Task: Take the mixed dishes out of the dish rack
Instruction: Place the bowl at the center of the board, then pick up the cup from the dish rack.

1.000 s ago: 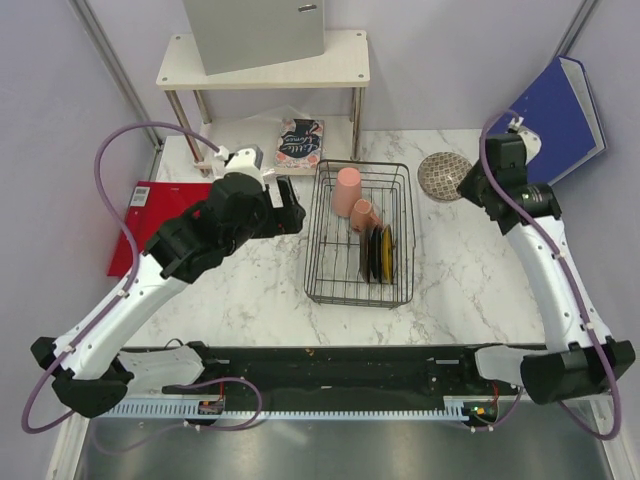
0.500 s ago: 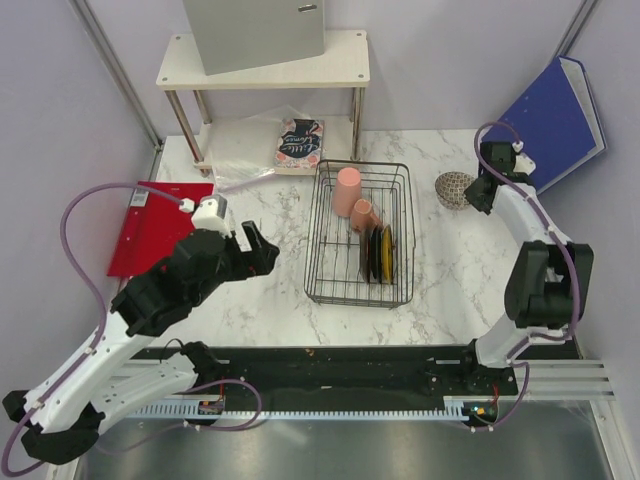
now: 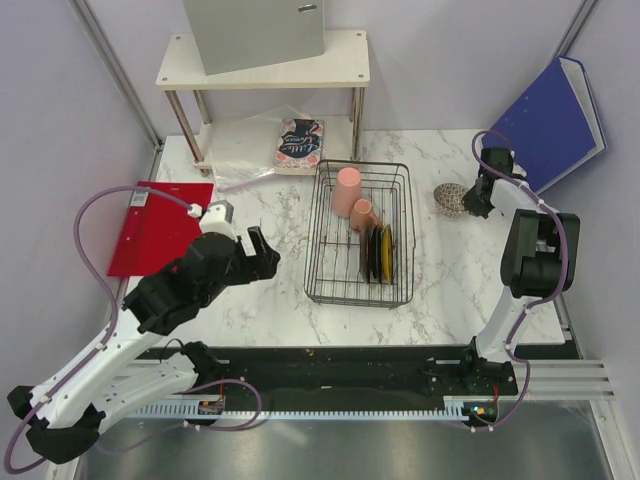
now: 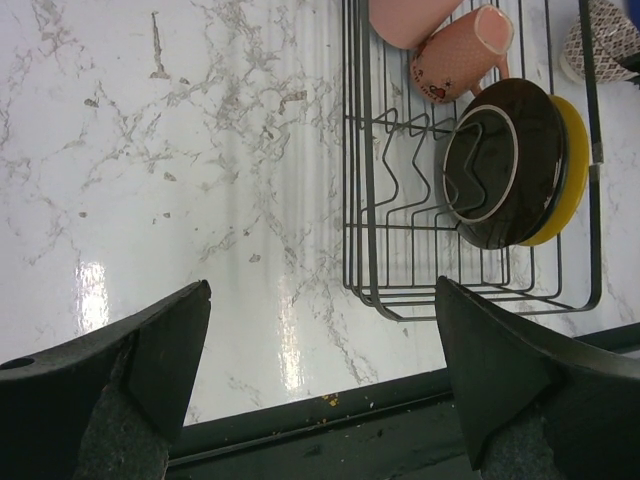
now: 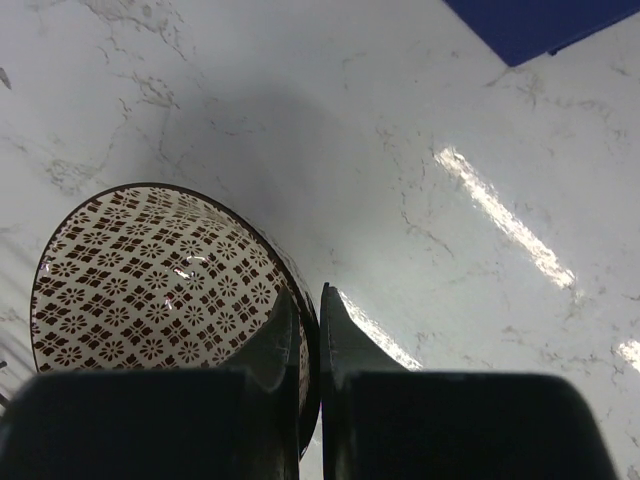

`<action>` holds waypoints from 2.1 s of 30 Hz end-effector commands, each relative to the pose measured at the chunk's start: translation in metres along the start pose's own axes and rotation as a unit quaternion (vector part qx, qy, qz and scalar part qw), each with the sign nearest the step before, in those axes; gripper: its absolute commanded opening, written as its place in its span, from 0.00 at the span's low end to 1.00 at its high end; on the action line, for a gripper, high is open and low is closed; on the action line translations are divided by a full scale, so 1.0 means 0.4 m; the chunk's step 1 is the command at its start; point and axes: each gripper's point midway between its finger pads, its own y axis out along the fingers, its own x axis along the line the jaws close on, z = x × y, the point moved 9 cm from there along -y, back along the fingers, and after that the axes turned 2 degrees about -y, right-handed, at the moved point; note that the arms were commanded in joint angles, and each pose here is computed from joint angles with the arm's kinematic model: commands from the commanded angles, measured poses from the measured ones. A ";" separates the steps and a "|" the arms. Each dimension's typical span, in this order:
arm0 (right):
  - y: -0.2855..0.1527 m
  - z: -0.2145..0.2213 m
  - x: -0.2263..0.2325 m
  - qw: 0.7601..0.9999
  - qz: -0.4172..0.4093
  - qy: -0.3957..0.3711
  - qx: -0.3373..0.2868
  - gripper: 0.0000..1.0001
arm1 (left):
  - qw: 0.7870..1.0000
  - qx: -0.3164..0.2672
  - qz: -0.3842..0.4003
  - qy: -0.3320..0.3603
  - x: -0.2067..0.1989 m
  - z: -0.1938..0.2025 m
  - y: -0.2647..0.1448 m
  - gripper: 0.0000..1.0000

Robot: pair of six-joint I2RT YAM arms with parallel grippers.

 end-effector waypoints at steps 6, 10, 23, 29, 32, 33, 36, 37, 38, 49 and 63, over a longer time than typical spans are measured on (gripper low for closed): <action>0.036 -0.054 0.021 0.998 -0.022 -0.016 -0.062 0.00 | 1.000 -0.001 -0.023 -0.021 -0.019 0.000 0.046 0.99; 0.055 -0.045 0.020 0.998 -0.021 -0.023 -0.053 0.00 | 0.999 0.002 -0.027 -0.019 -0.020 0.004 0.054 0.99; 0.005 -0.019 0.036 0.996 -0.084 0.008 -0.021 0.64 | 1.000 0.002 -0.028 -0.012 -0.014 0.012 0.060 0.99; -0.104 -0.034 0.045 0.992 -0.118 0.035 -0.036 0.73 | 1.000 0.006 -0.026 -0.015 -0.015 0.015 0.061 0.99; -0.182 -0.032 0.060 0.986 -0.154 0.044 -0.047 0.76 | 1.000 -0.001 -0.024 -0.017 -0.019 0.008 0.059 0.99; -0.215 -0.032 0.063 0.984 -0.167 0.045 -0.051 0.76 | 1.000 -0.003 -0.023 -0.017 -0.021 0.004 0.058 0.99; -0.291 -0.009 0.089 0.978 -0.205 0.028 -0.038 0.77 | 1.000 -0.007 -0.019 -0.016 -0.028 -0.004 0.059 0.99; -0.312 0.003 0.098 0.975 -0.218 0.017 -0.035 0.77 | 1.000 -0.008 -0.016 -0.016 -0.031 -0.006 0.060 0.99; -0.341 0.027 0.120 0.971 -0.234 -0.012 -0.036 0.76 | 1.000 -0.009 -0.016 -0.014 -0.032 -0.007 0.064 0.99; -0.568 0.241 0.273 0.884 -0.356 -0.246 -0.176 0.79 | 1.000 0.017 -0.011 0.001 -0.071 -0.001 0.122 0.99; -0.498 0.358 0.457 0.823 -0.399 -0.358 -0.187 0.98 | 1.000 0.031 0.004 -0.004 -0.016 0.069 0.110 0.99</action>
